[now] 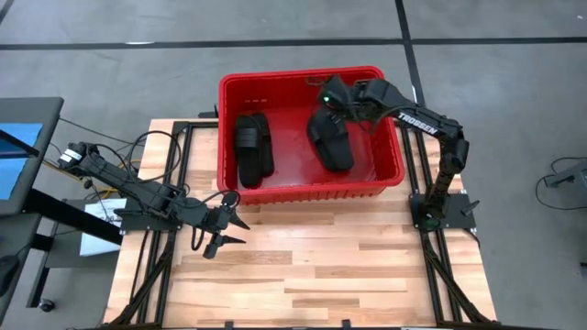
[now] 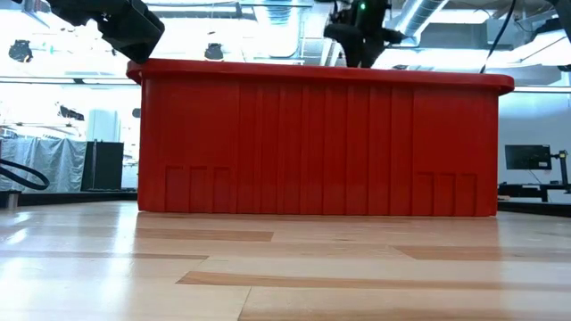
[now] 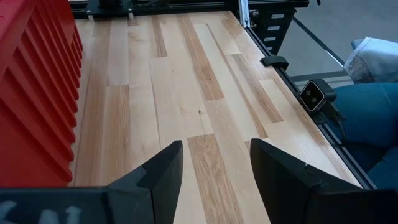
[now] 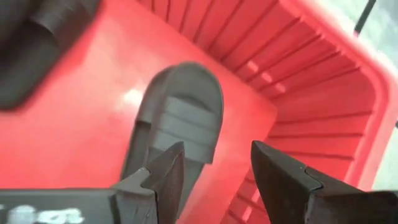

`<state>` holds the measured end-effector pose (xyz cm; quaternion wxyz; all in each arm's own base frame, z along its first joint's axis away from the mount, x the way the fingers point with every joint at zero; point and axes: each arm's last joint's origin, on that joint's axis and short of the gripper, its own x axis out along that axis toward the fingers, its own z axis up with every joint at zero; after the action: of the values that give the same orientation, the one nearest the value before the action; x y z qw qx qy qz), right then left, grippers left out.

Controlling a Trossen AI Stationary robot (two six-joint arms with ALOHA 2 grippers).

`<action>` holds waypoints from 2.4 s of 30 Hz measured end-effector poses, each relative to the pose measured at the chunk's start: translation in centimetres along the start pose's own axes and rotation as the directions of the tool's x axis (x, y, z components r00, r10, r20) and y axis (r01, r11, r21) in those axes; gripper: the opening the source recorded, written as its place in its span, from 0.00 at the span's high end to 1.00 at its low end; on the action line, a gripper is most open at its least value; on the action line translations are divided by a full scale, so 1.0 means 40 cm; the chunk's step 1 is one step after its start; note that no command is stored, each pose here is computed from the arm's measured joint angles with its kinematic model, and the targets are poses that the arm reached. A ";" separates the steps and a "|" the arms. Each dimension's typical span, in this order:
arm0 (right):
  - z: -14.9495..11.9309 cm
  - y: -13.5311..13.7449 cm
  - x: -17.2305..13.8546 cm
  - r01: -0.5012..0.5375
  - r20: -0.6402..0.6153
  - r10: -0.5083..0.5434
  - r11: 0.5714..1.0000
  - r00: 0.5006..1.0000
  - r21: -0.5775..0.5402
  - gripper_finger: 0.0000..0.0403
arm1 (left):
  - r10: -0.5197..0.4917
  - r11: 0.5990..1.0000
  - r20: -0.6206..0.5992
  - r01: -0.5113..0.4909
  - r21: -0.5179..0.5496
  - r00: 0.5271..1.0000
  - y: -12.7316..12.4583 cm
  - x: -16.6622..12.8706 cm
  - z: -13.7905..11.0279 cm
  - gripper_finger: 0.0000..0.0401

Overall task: Pick and place slides into bin
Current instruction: Return to Home Position

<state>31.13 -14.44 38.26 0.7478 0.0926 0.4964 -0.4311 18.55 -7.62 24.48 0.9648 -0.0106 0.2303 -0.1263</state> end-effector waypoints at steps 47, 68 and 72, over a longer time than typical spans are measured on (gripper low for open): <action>-0.233 -0.079 -0.550 -0.277 0.687 0.442 0.897 0.577 -0.344 0.56 | -0.156 0.974 0.203 0.116 0.195 0.967 -0.018 -0.035 0.085 0.56; -0.667 0.008 -0.168 -0.564 0.731 0.647 0.694 0.218 -0.447 0.56 | -0.346 0.935 0.483 0.251 0.252 0.804 -0.037 -0.252 -0.088 0.56; -0.723 0.041 -0.111 -0.590 0.709 0.684 0.647 0.170 -0.484 0.56 | -0.325 0.945 0.520 0.252 0.208 0.790 -0.033 -0.221 -0.168 0.56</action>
<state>12.57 5.39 27.26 0.9988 0.0300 -0.0061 -0.0384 7.59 -6.44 22.48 0.9578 -0.0200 -0.0681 -0.2784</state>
